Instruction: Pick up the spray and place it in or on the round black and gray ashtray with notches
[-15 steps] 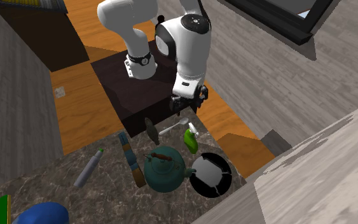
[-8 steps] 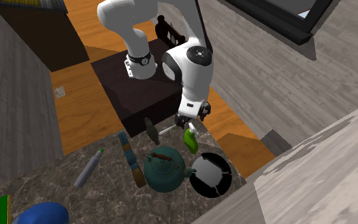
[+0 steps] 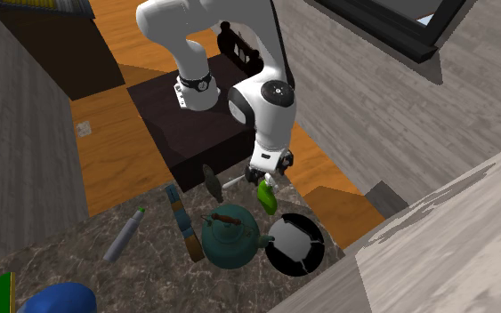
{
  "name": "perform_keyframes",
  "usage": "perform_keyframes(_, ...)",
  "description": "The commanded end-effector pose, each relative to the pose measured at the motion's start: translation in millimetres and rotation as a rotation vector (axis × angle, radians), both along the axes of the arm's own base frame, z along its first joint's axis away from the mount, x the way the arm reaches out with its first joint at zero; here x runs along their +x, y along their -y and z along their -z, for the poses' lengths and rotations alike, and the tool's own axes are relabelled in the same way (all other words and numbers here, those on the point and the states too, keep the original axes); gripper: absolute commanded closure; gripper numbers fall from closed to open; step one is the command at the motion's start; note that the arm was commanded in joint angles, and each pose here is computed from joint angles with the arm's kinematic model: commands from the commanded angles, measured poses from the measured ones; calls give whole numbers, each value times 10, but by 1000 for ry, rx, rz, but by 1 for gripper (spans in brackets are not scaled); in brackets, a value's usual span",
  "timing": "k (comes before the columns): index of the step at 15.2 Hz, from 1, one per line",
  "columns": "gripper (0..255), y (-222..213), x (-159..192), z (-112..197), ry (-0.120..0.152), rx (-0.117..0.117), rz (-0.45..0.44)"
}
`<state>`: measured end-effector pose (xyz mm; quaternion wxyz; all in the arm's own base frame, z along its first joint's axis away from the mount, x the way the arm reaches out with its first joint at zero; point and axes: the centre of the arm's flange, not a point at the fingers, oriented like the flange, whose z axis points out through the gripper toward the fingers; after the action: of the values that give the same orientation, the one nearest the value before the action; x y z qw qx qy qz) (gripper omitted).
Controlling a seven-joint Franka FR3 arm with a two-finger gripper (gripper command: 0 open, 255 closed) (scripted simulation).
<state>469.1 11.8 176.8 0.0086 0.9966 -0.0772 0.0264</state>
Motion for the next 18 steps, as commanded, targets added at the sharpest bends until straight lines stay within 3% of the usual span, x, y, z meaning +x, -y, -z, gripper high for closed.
perform_keyframes(1,0,-2,3,9,0,0,0)
perform_keyframes(5,0,-2,3,8,0,0,0)
perform_keyframes(6,255,-2,3,8,0,0,0)
perform_keyframes(15,255,-2,3,9,0,0,0)
perform_keyframes(18,255,-2,3,-150,0,0,0)
